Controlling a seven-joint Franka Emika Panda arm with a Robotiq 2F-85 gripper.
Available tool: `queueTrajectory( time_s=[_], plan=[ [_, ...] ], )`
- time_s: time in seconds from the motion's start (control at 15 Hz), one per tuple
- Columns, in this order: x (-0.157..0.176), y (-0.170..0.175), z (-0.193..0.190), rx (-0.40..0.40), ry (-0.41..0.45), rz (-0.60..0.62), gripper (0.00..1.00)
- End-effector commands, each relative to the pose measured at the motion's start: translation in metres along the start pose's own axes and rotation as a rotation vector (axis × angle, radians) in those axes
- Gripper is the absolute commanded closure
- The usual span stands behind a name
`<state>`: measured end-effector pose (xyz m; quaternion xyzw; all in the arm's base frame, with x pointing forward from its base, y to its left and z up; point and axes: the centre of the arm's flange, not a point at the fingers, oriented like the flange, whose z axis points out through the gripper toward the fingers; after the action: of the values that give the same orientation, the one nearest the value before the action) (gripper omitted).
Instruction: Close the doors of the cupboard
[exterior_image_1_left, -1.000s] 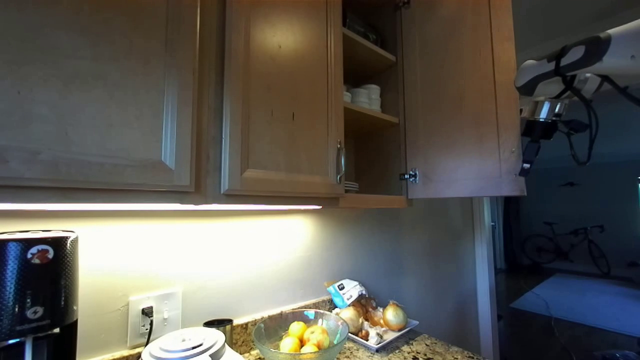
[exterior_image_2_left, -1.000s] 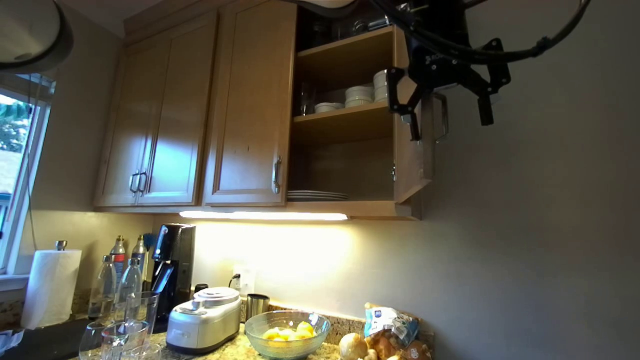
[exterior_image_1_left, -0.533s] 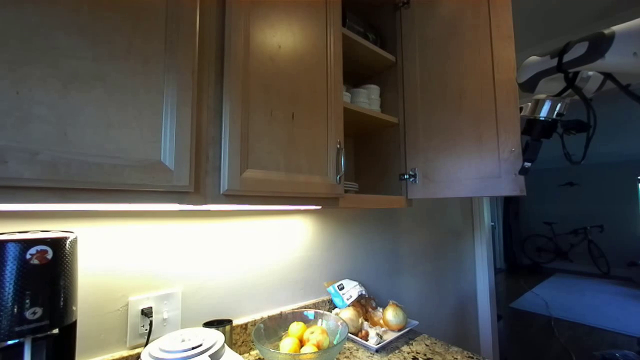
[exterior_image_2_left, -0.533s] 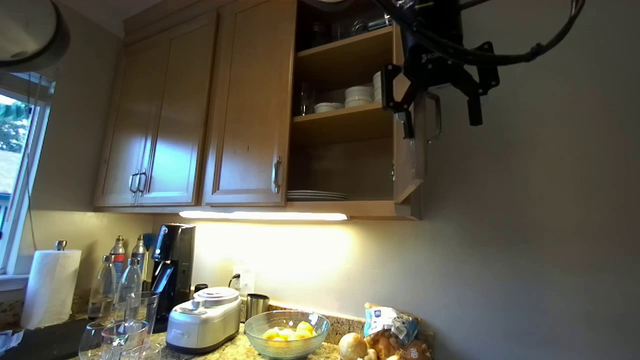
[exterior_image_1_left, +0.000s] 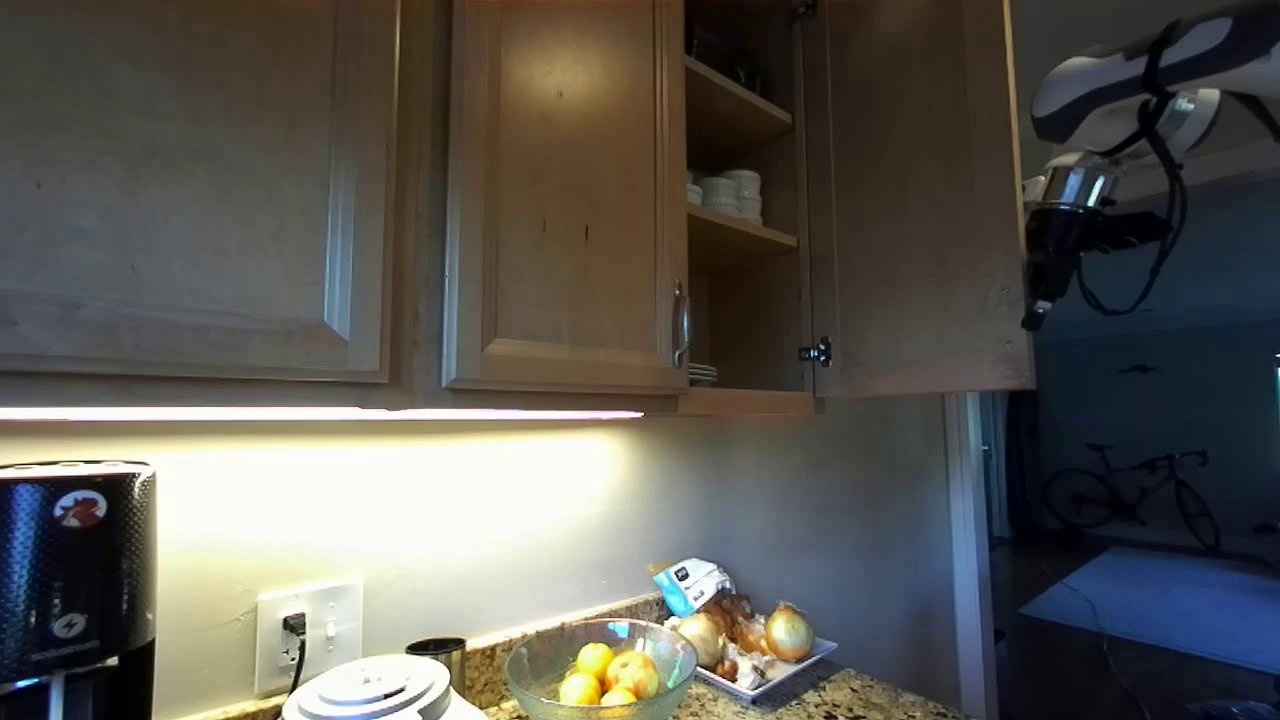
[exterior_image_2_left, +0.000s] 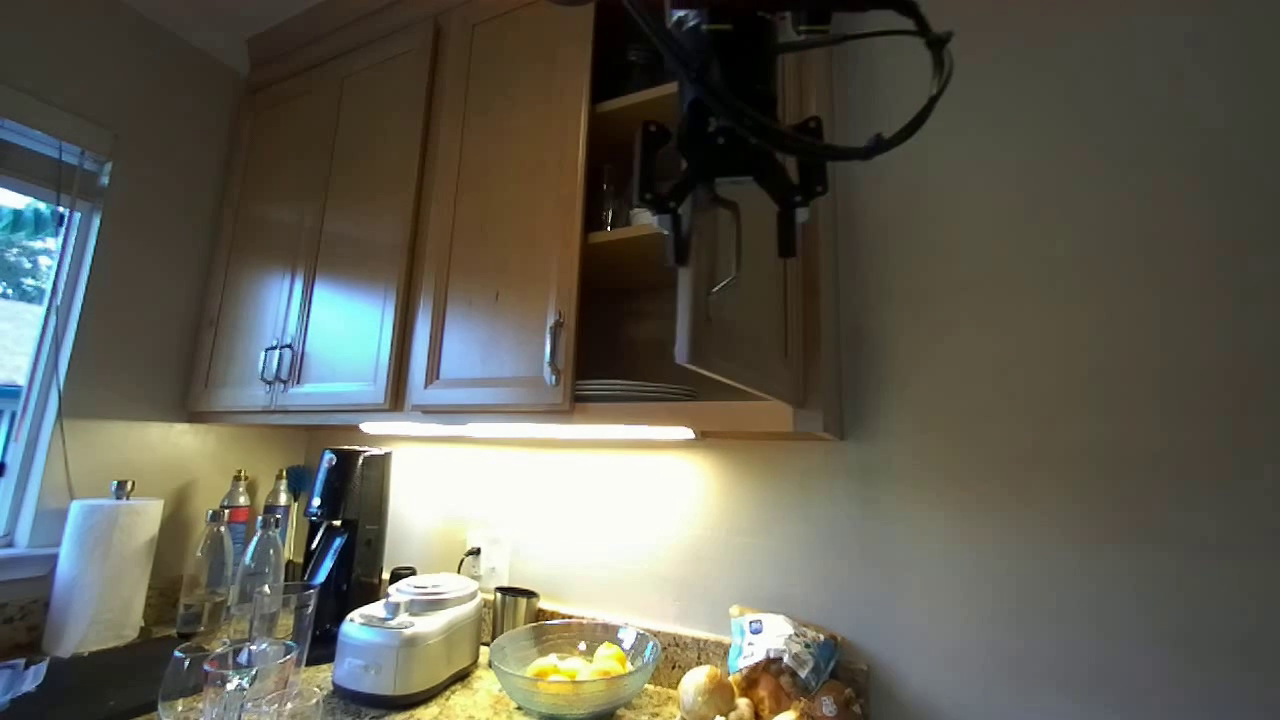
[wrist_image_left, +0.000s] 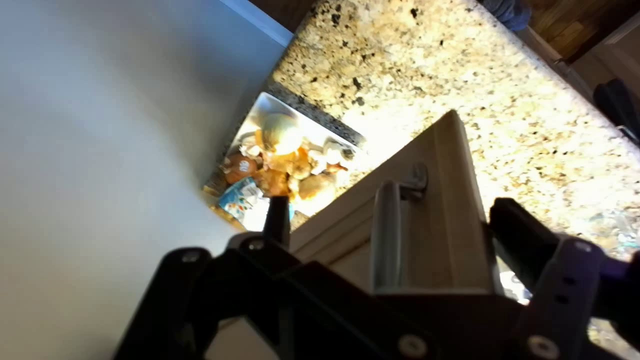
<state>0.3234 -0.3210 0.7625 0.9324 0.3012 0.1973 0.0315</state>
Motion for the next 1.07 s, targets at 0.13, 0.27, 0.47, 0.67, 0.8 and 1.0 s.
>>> queueTrajectory(
  time_s=[0.13,0.27,0.47,0.67,0.8,1.0],
  plan=[
    [0.108,-0.083,0.022,0.013,0.06,-0.204,0.0],
    [0.137,-0.105,0.025,0.027,0.065,-0.243,0.0],
    [0.164,-0.124,0.037,0.008,0.064,-0.274,0.0],
    [0.159,-0.123,0.043,-0.035,0.031,-0.264,0.0],
    [0.146,-0.115,0.045,-0.067,-0.003,-0.239,0.0],
    [0.123,-0.102,0.05,-0.097,-0.081,-0.162,0.0]
  ],
)
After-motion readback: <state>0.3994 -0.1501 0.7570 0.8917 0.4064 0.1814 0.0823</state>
